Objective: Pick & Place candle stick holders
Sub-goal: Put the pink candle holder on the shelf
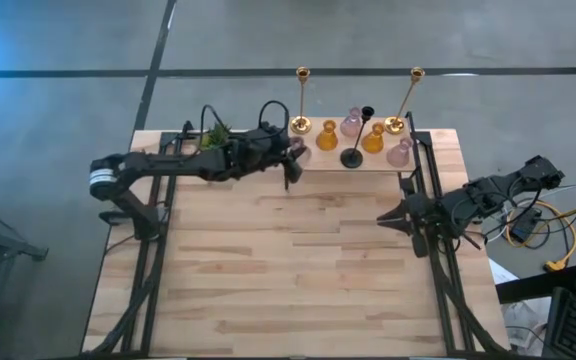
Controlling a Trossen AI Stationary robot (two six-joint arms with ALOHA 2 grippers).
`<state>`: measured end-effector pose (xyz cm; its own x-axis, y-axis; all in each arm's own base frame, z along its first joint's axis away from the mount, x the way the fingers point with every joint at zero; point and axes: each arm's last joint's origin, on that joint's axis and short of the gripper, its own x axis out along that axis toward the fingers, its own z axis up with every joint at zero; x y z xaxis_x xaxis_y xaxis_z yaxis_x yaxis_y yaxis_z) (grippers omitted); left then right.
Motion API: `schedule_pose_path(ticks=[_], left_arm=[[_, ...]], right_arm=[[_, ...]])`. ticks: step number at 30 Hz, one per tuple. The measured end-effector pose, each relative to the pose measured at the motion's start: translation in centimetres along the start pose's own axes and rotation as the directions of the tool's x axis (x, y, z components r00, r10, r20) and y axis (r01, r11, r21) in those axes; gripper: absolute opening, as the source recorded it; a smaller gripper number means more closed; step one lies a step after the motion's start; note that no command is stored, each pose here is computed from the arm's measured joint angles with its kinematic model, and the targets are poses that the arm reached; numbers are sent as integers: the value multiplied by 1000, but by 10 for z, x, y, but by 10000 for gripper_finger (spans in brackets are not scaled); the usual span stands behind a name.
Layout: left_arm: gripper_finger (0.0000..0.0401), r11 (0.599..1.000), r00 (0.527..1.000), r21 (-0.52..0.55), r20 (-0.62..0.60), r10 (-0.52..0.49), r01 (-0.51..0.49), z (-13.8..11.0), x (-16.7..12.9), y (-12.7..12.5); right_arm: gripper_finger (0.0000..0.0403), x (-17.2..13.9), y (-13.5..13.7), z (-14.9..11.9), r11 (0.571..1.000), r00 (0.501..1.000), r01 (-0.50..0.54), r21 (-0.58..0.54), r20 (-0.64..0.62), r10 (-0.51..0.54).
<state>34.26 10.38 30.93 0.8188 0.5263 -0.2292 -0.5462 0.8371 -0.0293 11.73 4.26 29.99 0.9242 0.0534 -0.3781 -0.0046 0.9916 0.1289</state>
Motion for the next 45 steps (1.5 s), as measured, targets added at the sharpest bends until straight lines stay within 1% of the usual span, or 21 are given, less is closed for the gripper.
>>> schedule_pose_path(ticks=[6,9,12,15,26,37,43,45], left_arm=[[130,1000,1000,20,-7,-10,10,1,16,1],[130,999,999,35,-42,-3,4,0,23,1],[130,999,998,45,-70,8,-5,0,27,3],[130,999,997,39,-69,17,-14,0,29,5],[130,998,991,46,-120,55,-50,-16,43,13],[130,998,990,41,-133,56,-51,-19,45,13],[130,999,990,39,-138,37,-32,-19,45,13],[143,999,990,39,-138,39,-34,-19,45,14]], right_arm=[[43,-3,-1,1,1000,1000,-2,6,16,2],[43,-3,-1,1,1000,1000,-1,9,16,1],[43,-3,-1,0,1000,1000,-1,8,12,1],[43,-3,-1,0,1000,1000,1,6,7,-1],[43,-3,-2,-1,1000,1000,3,11,-1,-3],[44,-3,-2,-1,1000,1000,3,11,-1,-3],[43,-3,-2,-1,1000,1000,3,11,-2,-3],[43,-3,-2,-1,1000,1000,3,11,-2,-3]])
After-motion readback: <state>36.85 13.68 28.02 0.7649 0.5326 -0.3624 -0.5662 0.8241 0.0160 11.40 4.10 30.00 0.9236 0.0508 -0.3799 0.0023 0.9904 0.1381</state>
